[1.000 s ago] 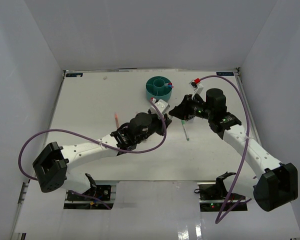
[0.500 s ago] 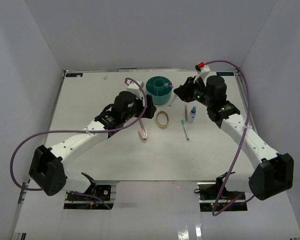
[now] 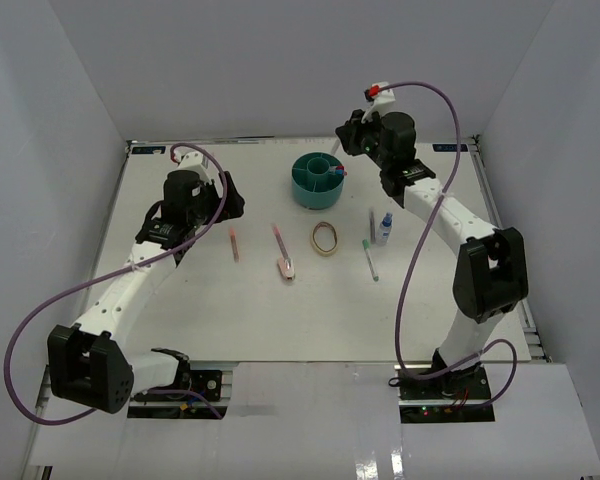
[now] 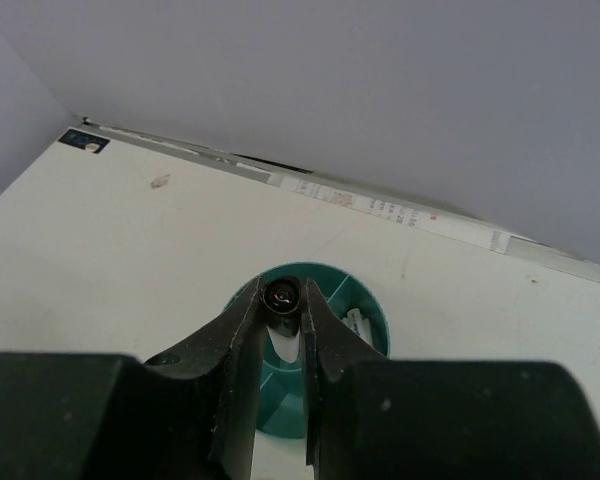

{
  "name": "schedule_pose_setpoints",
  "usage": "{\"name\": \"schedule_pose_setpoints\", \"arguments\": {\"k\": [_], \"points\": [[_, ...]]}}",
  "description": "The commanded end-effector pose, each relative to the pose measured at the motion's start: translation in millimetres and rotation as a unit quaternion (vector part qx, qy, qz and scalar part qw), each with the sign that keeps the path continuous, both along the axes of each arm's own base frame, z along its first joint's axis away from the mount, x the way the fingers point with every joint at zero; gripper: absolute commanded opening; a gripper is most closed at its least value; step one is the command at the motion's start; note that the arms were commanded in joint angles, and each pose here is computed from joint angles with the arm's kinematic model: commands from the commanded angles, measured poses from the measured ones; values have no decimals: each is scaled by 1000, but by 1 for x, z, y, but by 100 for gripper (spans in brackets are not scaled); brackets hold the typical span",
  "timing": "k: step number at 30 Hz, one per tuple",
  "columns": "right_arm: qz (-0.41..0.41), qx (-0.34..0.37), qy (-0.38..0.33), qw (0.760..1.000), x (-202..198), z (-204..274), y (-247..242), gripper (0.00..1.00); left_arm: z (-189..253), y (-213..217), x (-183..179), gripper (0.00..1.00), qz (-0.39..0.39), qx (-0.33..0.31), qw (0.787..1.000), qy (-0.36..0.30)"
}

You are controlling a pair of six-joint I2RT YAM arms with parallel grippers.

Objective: Sort the stationery into containers
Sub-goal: Place the pen in the storage box.

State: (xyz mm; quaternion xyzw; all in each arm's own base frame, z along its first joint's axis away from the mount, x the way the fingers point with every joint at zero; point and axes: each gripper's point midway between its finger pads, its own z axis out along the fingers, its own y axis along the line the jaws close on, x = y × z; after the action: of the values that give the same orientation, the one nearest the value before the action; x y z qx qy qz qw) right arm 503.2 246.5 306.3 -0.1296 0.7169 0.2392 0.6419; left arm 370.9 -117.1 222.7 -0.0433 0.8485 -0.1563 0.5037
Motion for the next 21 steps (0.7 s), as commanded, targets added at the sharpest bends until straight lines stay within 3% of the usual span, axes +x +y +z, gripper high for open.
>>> {"name": "schedule_pose_setpoints", "arguments": {"k": [1,21], "points": [[-23,-3,-53,998,30,14,0,8,8,6,-8,98,3,5,1000,-13],[-61,-17,-40,997,85,-62,7,10,-8,5,-4,98,0,16,1000,4]]}}
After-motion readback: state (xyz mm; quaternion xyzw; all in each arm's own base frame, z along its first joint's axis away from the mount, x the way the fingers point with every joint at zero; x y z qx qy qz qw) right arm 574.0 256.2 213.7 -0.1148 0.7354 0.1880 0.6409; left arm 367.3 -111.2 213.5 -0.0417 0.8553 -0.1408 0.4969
